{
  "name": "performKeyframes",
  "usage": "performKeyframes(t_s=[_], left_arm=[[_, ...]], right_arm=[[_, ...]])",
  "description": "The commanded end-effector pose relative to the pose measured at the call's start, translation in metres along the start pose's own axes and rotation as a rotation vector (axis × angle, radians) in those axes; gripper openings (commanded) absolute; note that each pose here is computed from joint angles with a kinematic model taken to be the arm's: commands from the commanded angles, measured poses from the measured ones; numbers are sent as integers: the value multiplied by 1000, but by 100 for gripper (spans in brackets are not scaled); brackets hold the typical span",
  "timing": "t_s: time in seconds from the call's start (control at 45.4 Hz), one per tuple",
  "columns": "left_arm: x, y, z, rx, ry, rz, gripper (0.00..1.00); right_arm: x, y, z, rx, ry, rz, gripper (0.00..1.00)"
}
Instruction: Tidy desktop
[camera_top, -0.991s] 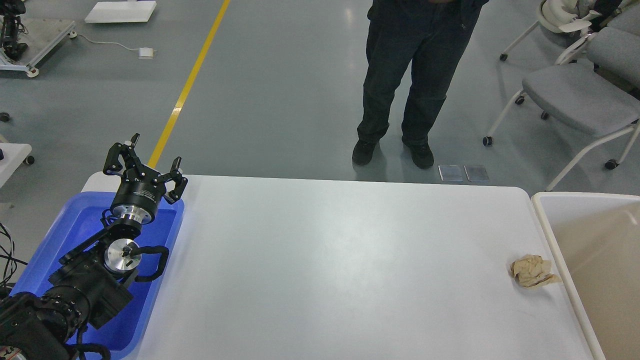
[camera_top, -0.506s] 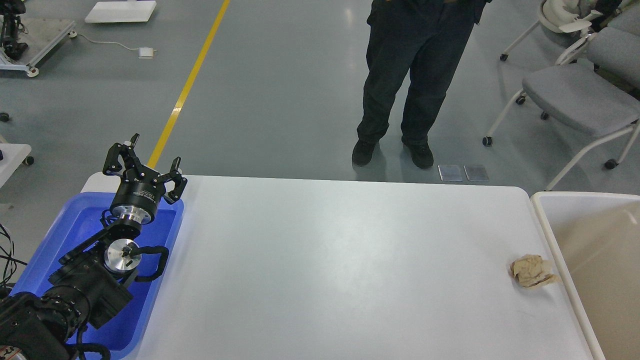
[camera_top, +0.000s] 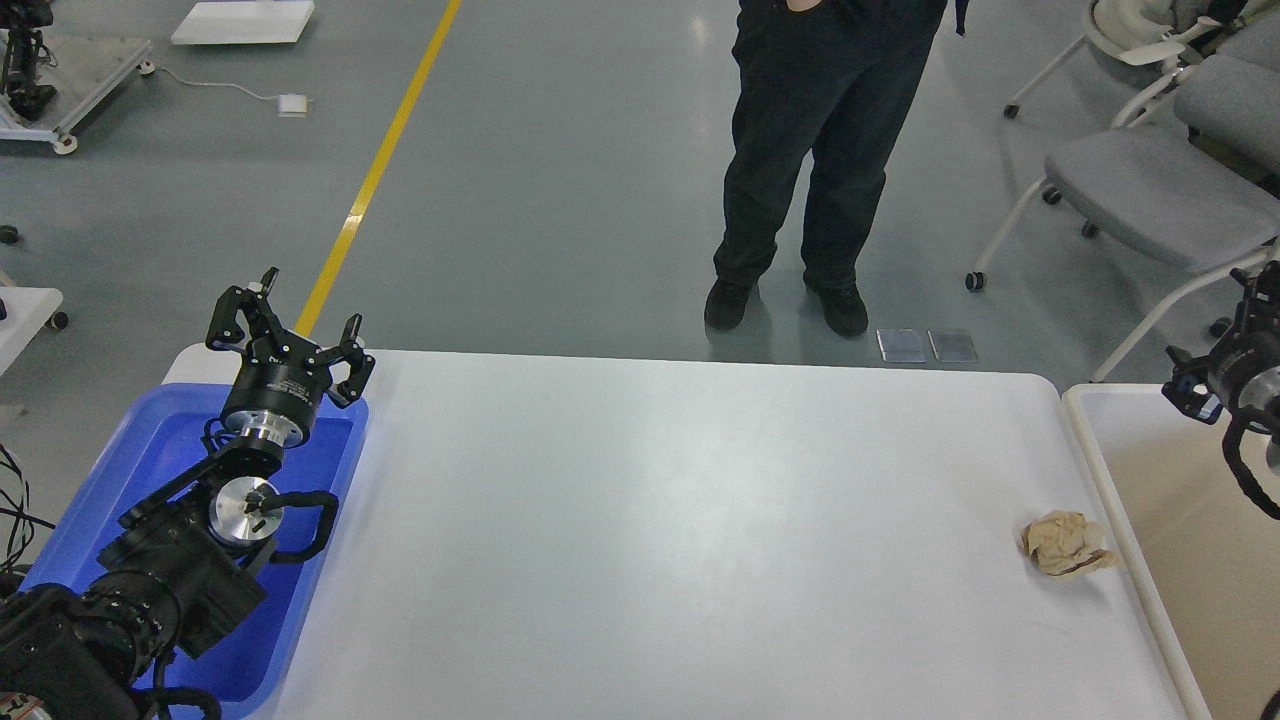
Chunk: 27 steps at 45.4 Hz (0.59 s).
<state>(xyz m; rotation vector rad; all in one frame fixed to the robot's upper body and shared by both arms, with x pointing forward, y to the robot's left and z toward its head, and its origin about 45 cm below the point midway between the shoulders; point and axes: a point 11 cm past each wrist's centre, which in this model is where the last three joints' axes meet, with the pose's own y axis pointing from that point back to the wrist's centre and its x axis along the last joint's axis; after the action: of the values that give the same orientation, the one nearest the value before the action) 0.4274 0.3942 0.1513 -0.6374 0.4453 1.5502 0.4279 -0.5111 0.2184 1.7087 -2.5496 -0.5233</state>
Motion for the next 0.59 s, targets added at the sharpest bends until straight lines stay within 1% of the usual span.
performKeyframes(t_s=[0.0,0.286,0.506,0.572], left_arm=[[0,0,0,0,0,0,100],[0,0,0,0,0,0,100],[0,0,0,0,0,0,100],[0,0,0,0,0,0,100]], right_arm=[[-59,1,-9,27,-183,-207,100],[-125,4,18,-13,-332,-328,100],[-184,13,46,-73,-403,-414,100],[-195,15,56,-92,-418,-424,100]])
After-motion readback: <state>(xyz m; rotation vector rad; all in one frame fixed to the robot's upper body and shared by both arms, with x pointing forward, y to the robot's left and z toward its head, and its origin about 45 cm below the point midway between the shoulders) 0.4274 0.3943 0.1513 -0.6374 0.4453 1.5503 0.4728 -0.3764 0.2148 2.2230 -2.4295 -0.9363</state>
